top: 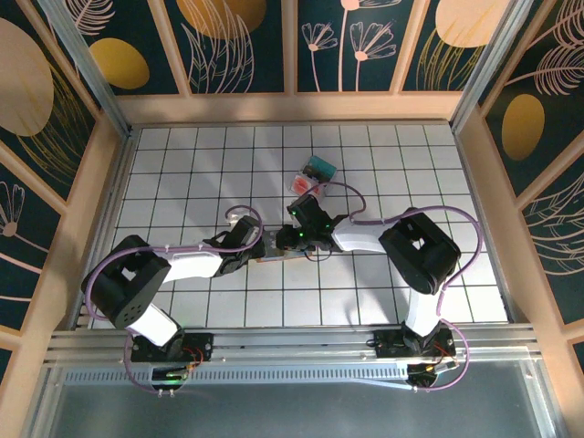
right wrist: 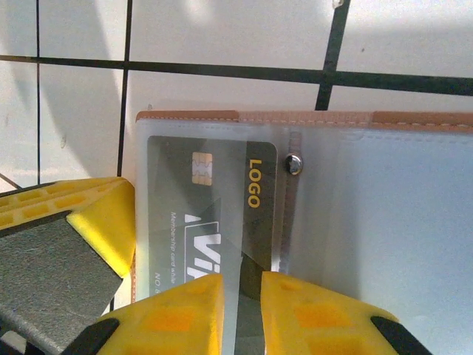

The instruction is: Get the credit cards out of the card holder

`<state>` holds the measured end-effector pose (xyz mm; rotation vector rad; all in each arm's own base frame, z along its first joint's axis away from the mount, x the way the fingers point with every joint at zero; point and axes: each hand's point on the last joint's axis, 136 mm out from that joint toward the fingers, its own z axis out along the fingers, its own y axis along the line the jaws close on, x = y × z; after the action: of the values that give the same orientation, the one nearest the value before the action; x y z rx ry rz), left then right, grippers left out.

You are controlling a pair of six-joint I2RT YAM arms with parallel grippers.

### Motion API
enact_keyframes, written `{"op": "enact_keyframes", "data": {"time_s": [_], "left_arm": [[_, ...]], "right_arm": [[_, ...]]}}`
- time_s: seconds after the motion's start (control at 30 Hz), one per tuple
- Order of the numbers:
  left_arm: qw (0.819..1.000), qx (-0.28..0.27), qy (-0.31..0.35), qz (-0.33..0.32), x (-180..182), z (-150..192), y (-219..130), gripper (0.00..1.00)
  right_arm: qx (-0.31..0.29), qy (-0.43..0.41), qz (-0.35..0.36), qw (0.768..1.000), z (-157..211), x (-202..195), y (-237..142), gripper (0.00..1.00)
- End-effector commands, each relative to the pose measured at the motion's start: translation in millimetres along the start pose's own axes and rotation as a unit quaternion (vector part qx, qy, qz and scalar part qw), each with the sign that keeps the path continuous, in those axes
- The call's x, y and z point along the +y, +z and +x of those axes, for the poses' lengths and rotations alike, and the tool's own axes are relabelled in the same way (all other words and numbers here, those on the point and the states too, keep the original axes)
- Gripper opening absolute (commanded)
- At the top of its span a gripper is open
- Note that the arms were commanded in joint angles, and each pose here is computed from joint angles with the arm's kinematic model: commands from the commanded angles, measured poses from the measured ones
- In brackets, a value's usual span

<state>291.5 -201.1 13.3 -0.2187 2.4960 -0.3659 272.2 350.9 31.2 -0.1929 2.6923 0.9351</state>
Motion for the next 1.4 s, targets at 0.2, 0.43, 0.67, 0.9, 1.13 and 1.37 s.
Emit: {"op": "enact_keyframes", "data": {"time_s": [0.2, 0.43, 0.67, 0.9, 1.13, 1.37], "left_arm": [[0.998, 0.052, 0.007, -0.031, 17.1, 28.4, 8.5, 0.05], [0.998, 0.053, 0.008, -0.035, 16.5, 27.0, 9.4, 0.05], [0.998, 0.054, 0.004, -0.04, 19.7, 28.7, 8.8, 0.04], [0.998, 0.055, 0.001, -0.042, 21.9, 30.6, 8.3, 0.03], [0.998, 0.056, 0.002, -0.039, 20.2, 30.7, 9.7, 0.02], [0.997, 0.062, 0.0, -0.038, 20.1, 33.4, 11.4, 0.0]], "right_arm": [[-0.009, 0.008, 0.019, 1.0, -0.2, -9.5, -7.4, 0.21], [-0.018, -0.003, 0.014, 1.0, -5.2, -2.7, -15.8, 0.22], [-0.021, 0.001, 0.033, 0.999, -4.8, -12.4, -14.5, 0.22], [-0.006, 0.008, 0.03, 0.999, 0.3, -18.7, -1.6, 0.27], [0.006, 0.01, 0.017, 1.0, 3.9, -19.0, 6.8, 0.28], [0.008, 0.009, -0.021, 1.0, 3.3, -7.5, 4.1, 0.21]]}}
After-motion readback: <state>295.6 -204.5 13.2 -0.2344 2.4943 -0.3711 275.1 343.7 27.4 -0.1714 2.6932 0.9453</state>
